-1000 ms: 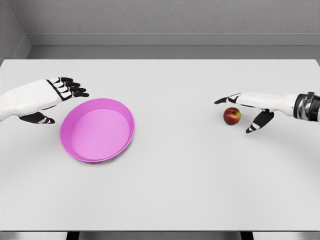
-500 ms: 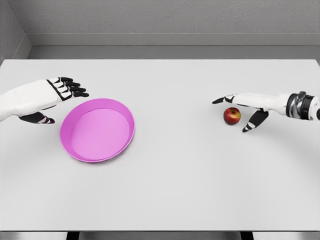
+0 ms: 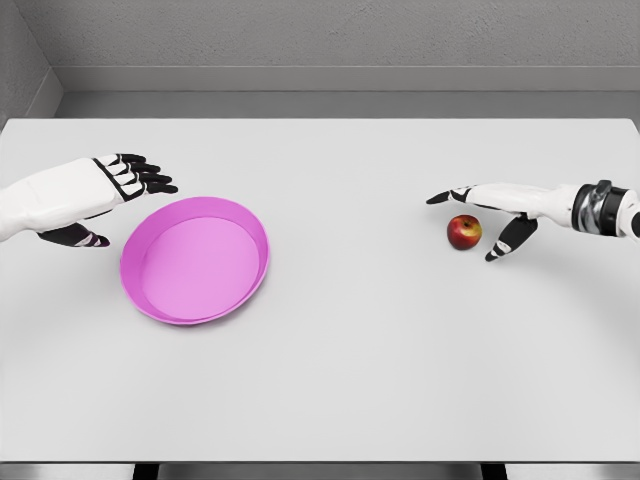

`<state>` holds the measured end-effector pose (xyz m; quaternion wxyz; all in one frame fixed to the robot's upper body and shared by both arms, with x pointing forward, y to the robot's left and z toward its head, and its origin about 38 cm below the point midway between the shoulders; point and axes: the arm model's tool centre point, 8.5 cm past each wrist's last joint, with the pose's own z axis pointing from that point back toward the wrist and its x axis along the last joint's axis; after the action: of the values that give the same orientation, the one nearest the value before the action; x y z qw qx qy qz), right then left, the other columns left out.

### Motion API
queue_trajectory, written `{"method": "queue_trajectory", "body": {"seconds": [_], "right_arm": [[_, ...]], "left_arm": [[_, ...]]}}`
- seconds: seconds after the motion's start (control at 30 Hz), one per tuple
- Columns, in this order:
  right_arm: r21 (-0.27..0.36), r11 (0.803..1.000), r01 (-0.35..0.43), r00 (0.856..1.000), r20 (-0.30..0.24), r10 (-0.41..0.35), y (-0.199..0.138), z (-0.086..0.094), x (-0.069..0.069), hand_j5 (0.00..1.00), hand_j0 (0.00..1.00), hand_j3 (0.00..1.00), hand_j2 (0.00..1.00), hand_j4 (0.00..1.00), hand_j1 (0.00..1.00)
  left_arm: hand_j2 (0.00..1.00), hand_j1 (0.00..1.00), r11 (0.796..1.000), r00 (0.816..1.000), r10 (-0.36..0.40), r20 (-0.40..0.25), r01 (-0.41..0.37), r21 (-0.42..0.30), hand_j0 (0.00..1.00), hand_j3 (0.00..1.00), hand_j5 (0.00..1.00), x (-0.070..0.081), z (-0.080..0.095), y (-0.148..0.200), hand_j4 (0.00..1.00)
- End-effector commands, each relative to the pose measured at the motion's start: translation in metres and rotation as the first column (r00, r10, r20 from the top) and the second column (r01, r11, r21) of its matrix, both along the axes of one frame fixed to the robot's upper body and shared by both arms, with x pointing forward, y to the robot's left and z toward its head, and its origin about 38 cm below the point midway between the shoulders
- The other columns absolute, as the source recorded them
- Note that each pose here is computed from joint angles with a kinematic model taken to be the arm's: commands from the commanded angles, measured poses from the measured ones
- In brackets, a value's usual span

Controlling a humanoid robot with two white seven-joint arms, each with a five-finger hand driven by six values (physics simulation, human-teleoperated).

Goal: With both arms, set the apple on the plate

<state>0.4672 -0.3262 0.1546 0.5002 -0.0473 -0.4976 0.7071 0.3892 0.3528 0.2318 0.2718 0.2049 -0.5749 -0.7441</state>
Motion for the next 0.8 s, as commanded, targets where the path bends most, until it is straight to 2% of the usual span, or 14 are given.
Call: {"method": "queue_trajectory", "body": {"seconds": [0.0,0.2,0.27,0.3,0.4,0.63,0.77], "right_arm": [[0.005,1.0,0.005,1.0,-0.002,-0.005,-0.0004,0.0001,0.0003,0.92,0.92,0.92,0.92,0.92,0.92],[-0.006,1.0,-0.009,1.0,-0.019,0.009,0.0032,-0.0068,-0.0022,0.92,0.92,0.92,0.92,0.92,0.92],[-0.007,1.0,-0.01,1.0,-0.021,0.01,0.0034,-0.0072,-0.0024,0.88,0.88,0.88,0.88,0.88,0.88],[-0.007,1.0,-0.01,1.0,-0.021,0.01,0.0034,-0.0072,-0.0024,0.83,0.83,0.83,0.83,0.83,0.83],[-0.007,1.0,-0.01,1.0,-0.021,0.01,0.0034,-0.0072,-0.0024,0.75,0.75,0.75,0.75,0.75,0.75],[-0.002,1.0,-0.024,1.0,-0.013,0.024,0.0043,-0.0061,-0.003,0.49,0.49,0.49,0.49,0.49,0.49],[-0.001,0.999,-0.034,0.999,-0.009,0.034,0.0034,-0.006,-0.0036,0.47,0.47,0.47,0.47,0.47,0.47]], "left_arm": [[1.0,1.0,1.0,1.0,0.002,-0.001,-0.002,-0.005,1.0,1.0,1.0,0.0001,0.0009,0.0005,1.0],[1.0,1.0,1.0,1.0,0.002,-0.001,-0.002,-0.005,1.0,1.0,1.0,0.0001,0.0009,0.0005,1.0],[1.0,1.0,1.0,1.0,0.002,-0.001,-0.002,-0.005,1.0,1.0,1.0,0.0001,0.0009,0.0005,1.0],[1.0,1.0,1.0,1.0,0.002,-0.001,-0.002,-0.005,1.0,1.0,1.0,0.0001,0.0009,0.0005,1.0],[1.0,1.0,1.0,1.0,0.002,-0.001,-0.002,-0.005,1.0,1.0,1.0,0.0001,0.0009,0.0005,1.0],[1.0,1.0,1.0,1.0,0.002,-0.001,-0.002,-0.005,1.0,1.0,1.0,0.0001,0.0009,0.0005,1.0],[1.0,1.0,1.0,1.0,0.002,-0.001,-0.002,-0.005,1.0,1.0,1.0,0.0001,0.0009,0.0005,1.0]]}}
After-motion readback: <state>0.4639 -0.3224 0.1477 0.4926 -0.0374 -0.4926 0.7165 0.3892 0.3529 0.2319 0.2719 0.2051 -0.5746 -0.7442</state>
